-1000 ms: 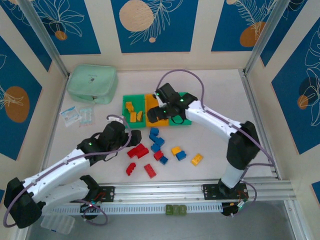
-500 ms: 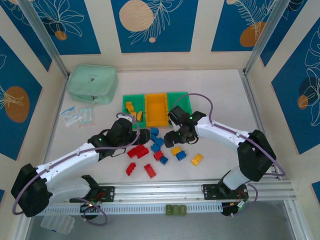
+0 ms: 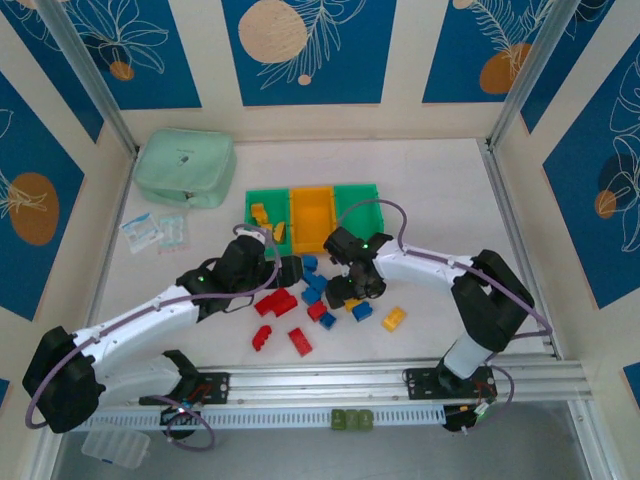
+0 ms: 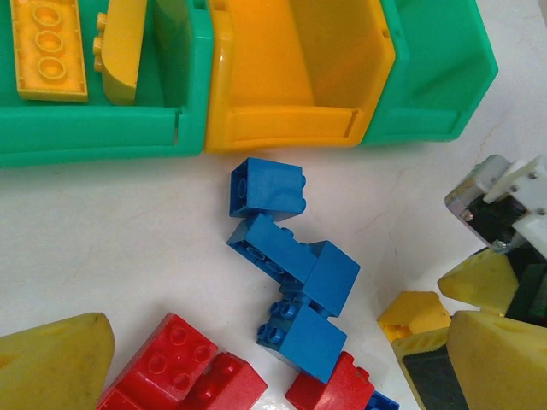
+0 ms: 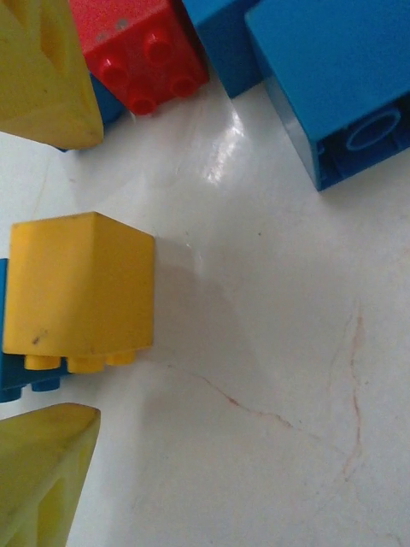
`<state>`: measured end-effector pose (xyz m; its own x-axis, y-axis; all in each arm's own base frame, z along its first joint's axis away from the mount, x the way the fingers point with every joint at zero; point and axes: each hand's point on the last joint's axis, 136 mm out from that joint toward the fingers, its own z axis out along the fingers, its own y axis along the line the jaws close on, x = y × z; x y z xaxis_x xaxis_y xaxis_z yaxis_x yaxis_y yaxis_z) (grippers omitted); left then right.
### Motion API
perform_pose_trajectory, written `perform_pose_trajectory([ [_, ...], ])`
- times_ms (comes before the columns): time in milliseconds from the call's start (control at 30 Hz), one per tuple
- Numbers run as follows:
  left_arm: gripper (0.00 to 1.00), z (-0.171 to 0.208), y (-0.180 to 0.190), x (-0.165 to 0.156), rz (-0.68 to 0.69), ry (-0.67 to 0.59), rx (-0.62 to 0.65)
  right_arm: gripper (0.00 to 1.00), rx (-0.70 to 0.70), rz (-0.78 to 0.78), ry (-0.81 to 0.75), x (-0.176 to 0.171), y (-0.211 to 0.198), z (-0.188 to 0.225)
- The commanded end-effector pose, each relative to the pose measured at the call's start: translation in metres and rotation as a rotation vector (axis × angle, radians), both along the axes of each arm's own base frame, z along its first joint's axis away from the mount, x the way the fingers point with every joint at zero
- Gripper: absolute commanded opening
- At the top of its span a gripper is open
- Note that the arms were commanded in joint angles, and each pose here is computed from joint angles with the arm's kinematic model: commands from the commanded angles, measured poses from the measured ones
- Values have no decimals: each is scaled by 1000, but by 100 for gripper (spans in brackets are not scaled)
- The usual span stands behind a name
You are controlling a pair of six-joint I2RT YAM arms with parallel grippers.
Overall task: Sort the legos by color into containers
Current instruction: Pick up the lego from the bottom-center of the table.
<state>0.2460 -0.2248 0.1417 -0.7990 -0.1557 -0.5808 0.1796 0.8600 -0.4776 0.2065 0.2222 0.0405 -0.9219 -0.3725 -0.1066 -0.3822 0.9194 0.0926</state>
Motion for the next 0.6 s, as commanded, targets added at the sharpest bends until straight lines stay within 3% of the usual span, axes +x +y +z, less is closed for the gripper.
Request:
perform_pose_trajectory([
  [0, 99, 5, -2, -3, -8, -16, -24, 76, -37, 3, 3, 0, -4, -9],
  [567, 99, 6, 5, -4, 8, -31, -3, 53, -42, 15, -4, 7, -1, -10],
])
